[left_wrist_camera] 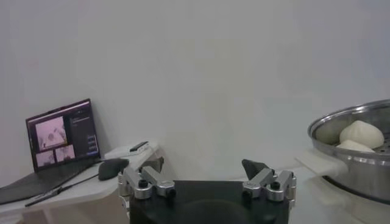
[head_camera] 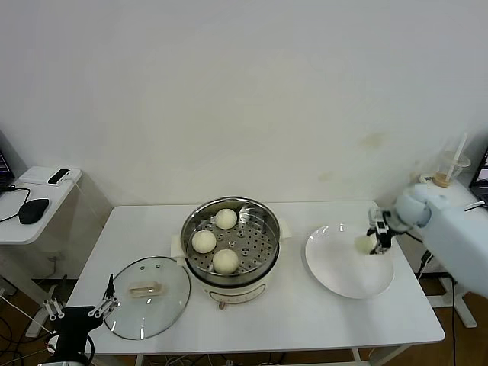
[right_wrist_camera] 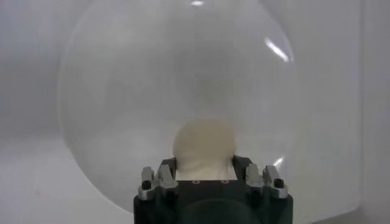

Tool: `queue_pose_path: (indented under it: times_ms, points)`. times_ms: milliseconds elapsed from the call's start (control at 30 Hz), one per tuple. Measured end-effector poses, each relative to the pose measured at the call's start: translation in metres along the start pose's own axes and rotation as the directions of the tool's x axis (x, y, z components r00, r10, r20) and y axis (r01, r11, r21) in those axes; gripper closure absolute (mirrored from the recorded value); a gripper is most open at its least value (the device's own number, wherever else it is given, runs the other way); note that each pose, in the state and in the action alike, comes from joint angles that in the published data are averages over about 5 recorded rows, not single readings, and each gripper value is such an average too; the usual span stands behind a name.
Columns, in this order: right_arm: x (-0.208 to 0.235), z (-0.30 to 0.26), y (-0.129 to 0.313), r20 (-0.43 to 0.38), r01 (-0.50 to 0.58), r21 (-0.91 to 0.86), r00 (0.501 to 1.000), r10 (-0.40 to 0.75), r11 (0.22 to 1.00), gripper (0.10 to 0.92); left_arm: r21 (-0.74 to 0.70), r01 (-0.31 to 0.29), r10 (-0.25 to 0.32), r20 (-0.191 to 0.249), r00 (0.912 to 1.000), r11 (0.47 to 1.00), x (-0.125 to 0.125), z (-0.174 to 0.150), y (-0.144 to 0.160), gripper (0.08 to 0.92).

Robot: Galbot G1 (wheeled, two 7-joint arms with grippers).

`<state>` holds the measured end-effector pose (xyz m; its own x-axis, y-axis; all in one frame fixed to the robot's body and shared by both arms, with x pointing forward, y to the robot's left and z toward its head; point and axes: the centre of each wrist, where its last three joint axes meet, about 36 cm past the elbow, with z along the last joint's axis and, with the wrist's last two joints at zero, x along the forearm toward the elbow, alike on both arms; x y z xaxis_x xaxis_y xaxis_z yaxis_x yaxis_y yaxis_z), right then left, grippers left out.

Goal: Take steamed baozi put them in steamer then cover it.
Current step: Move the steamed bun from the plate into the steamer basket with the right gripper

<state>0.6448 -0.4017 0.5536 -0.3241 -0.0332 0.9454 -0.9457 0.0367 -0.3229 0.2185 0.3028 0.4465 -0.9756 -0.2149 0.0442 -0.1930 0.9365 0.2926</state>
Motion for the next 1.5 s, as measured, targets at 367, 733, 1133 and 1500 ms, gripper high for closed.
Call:
queue_pose_path:
  times_ms: [367, 733, 1133, 1500]
  points:
    - [0.090, -0.078, -0.037, 0.114, -0.121, 0.093, 0.987, 0.110, 0.988, 0.428, 0.002, -0.003, 0.003, 0.004, 1.0000, 1.000, -0.003, 0.001, -0.001, 0.177]
    - [0.142, -0.190, -0.039, 0.247, -0.156, 0.178, 0.963, 0.109, 0.972, 0.425, 0.005, -0.004, 0.004, 0.004, 1.0000, 1.000, -0.008, 0.004, -0.004, 0.177]
    - [0.113, -0.272, -0.017, 0.301, -0.042, 0.179, 0.954, -0.014, 0.983, 0.420, 0.008, 0.012, -0.012, 0.005, 0.9999, 1.000, -0.009, 0.004, -0.002, 0.177]
    - [0.064, -0.308, 0.001, 0.273, 0.032, 0.142, 0.960, -0.071, 0.989, 0.420, 0.010, 0.015, -0.015, 0.010, 0.9998, 1.000, -0.010, 0.004, -0.001, 0.177]
